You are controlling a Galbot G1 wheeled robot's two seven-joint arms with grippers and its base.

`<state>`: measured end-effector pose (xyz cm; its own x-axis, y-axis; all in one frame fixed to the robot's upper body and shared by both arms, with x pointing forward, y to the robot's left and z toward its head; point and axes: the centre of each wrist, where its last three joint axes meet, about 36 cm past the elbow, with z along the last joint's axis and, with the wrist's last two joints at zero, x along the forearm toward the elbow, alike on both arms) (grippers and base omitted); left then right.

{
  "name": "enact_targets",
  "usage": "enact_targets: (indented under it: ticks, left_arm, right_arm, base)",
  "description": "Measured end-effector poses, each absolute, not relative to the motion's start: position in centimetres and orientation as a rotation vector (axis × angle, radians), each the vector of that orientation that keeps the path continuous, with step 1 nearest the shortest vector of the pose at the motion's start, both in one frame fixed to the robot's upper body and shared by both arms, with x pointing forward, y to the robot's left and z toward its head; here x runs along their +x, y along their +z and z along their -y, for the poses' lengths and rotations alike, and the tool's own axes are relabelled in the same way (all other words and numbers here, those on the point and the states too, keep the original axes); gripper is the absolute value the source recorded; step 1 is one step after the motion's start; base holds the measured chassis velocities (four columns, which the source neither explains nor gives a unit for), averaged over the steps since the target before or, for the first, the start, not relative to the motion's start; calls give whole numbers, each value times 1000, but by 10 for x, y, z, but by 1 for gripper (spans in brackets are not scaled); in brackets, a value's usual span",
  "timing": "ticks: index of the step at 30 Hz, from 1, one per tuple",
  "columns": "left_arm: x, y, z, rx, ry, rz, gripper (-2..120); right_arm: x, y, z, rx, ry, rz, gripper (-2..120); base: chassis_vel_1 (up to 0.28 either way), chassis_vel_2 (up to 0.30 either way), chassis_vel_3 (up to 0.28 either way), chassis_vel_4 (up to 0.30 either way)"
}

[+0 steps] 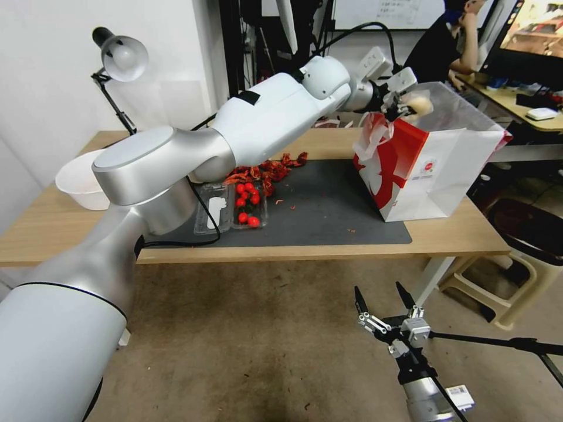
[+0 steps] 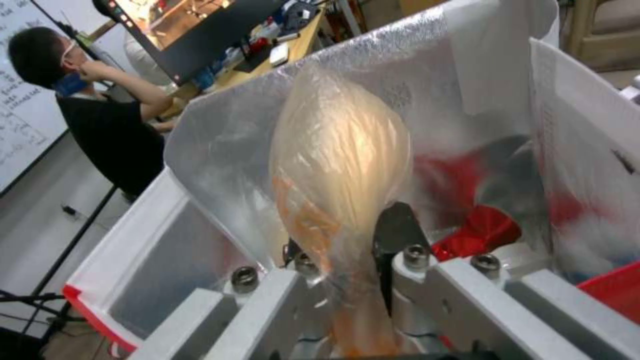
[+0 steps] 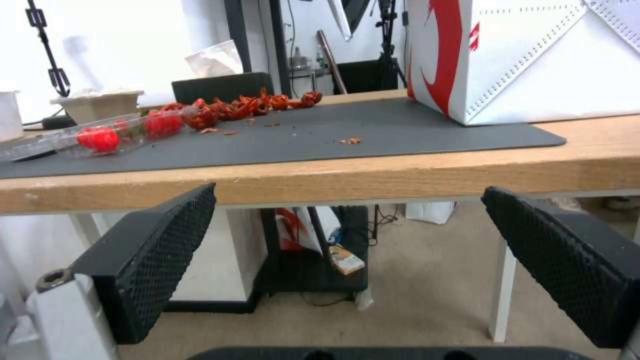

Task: Pick up the trash from the table and place it into the takeout bag.

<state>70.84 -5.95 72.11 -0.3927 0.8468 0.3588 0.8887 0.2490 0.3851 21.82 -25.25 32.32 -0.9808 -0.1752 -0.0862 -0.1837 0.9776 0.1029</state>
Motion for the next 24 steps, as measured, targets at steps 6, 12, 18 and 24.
enact_targets:
  ticks: [6,12,18,24]
  left_arm:
    - [706,734,61,-1681,-830,2448,31]
    - [704,736,63,-1676,-828,2463,49]
    - [704,737,62,-1664,-816,2483,71]
    - [703,744,62,-1670,-751,2516,93]
  right_arm:
    - [217,323,251,-285,176,-3044,100]
    - [218,323,250,-290,178,-3042,100]
    - [219,324,250,-292,178,-3042,100]
    - [220,325,248,-297,178,-3044,100]
  base:
    - [0,0,0,0]
    - [0,0,0,0]
    - [0,0,0,0]
    - [0,0,0,0]
